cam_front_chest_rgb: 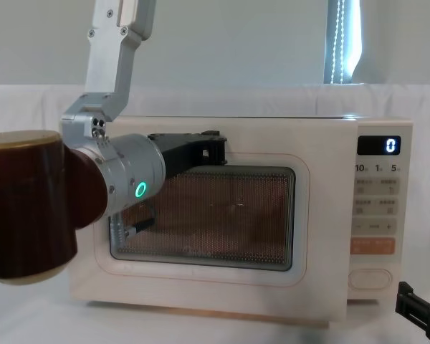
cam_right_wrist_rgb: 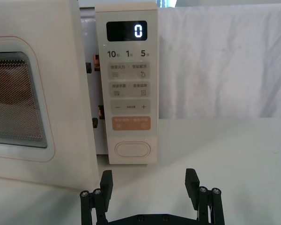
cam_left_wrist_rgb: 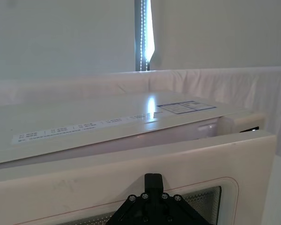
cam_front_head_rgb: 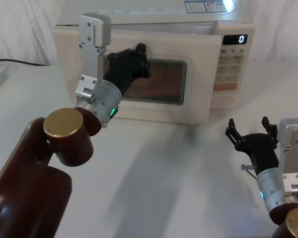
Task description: Press the button to open the microwave door with one hand; close the microwave door with the other hand.
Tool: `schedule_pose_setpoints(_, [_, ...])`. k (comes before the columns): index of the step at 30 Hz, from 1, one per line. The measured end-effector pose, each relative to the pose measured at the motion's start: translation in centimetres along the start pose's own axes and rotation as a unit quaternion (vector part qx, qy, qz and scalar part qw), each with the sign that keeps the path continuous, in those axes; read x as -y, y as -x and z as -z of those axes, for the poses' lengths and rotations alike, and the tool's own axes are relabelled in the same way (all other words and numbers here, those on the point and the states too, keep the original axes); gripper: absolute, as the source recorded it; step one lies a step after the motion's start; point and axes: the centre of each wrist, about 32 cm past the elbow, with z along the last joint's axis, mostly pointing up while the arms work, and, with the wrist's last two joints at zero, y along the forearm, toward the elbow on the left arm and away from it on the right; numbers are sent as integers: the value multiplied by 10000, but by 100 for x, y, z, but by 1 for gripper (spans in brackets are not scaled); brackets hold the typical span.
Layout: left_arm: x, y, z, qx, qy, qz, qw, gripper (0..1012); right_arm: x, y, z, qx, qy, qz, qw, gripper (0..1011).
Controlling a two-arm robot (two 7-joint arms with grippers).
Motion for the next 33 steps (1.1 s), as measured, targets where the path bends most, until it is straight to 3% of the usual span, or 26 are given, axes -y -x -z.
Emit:
schedule_pose_setpoints(22, [136,-109,54,92,35,-140,9999,0,0,0,0,0,0,0,10000,1002])
schedule_pose_setpoints(33, [153,-114,56,117,22,-182,9998,0,0,0,0,0,0,0,10000,1002])
